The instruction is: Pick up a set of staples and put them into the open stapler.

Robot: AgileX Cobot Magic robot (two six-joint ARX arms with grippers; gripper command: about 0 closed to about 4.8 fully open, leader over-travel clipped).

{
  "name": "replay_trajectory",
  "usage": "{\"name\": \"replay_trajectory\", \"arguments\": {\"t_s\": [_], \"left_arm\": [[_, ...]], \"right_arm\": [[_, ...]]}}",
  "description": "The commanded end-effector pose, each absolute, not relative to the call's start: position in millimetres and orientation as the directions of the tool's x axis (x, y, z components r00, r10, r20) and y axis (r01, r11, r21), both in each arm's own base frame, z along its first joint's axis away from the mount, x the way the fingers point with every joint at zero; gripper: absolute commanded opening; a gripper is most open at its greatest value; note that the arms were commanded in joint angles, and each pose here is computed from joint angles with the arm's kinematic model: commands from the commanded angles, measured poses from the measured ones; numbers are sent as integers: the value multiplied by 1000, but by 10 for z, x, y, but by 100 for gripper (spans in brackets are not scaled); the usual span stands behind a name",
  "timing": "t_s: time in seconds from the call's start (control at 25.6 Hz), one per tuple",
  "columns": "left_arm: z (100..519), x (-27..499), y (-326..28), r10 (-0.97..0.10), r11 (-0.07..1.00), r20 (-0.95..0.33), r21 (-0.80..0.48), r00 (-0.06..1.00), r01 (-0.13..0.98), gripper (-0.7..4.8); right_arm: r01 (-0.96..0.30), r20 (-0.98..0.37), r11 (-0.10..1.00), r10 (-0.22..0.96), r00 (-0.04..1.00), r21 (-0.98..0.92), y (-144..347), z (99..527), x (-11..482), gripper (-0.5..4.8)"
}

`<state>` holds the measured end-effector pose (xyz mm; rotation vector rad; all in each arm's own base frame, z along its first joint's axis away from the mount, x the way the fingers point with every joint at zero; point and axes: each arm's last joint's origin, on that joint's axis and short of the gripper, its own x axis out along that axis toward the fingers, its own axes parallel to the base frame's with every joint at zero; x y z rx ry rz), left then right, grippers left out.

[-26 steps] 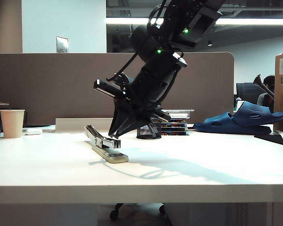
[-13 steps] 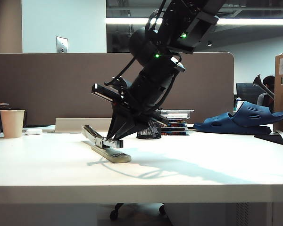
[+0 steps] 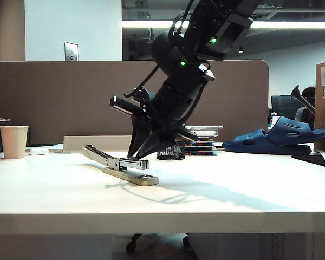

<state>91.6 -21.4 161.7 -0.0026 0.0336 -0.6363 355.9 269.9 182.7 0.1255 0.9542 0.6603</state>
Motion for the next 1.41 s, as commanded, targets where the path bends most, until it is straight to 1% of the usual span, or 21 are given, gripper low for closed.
{"name": "replay_trajectory", "arguments": {"t_s": [0.04,0.16,0.27,0.31,0.35,0.47,0.59,0.62,0.66,0.7,0.74,1.21,1.25,1.29,1.33,1.37,1.41], "left_arm": [[1636,915,-214,-596,803,-19,-5,803,596,-6],[1636,915,-214,-596,803,-18,-5,803,596,-6],[1636,915,-214,-596,803,-18,-5,803,596,-6],[1636,915,-214,-596,803,-19,-5,803,596,-6],[1636,915,-214,-596,803,-19,-5,803,596,-6],[1636,915,-214,-596,803,-18,-5,803,596,-6],[1636,914,-214,-596,803,-19,-5,803,596,-6],[1636,914,-215,-598,801,-19,-5,801,599,-6],[1636,914,-215,-598,801,-19,-5,801,598,-6],[1636,914,-215,-598,801,-19,-5,801,598,-6],[1636,914,-215,-598,801,-19,-5,801,598,-6],[1636,914,-215,-598,801,-19,-5,801,598,-6],[1636,914,-215,-598,801,-19,-5,801,598,-6],[1636,914,-215,-598,801,-19,-6,801,598,-6],[1636,914,-215,-598,801,-19,-5,801,598,-6],[1636,914,-215,-598,801,-19,-5,801,598,-6],[1636,914,-215,-598,801,-19,-5,801,598,-6]], "right_arm": [[-486,-679,786,595,429,381,2730,1957,3594,52],[-495,-685,795,578,443,351,2724,1963,3601,48],[-483,-720,806,554,417,341,2710,1898,3584,46],[-490,-727,806,550,411,332,2706,1887,3578,24],[-499,-730,803,548,408,324,2708,1884,3572,-8],[-500,-724,803,551,415,324,2707,1892,3580,-8],[-501,-723,801,553,414,326,2709,1898,3579,54],[-502,-722,801,554,415,326,2708,1905,3578,59],[-502,-721,801,554,415,326,2708,1909,3578,50],[-502,-721,801,554,416,326,2707,1918,3576,27],[-503,-720,801,555,417,326,2706,1921,3576,-12],[-493,-744,804,544,389,331,2675,1899,3563,0],[-490,-753,807,537,380,329,2666,1897,3553,4],[-489,-754,808,536,379,329,2663,1900,3549,24],[-489,-755,808,536,378,329,2660,1914,3544,84],[-491,-750,807,539,383,329,2657,1939,3541,105],[-492,-746,806,542,387,330,2653,1962,3539,105]]}}
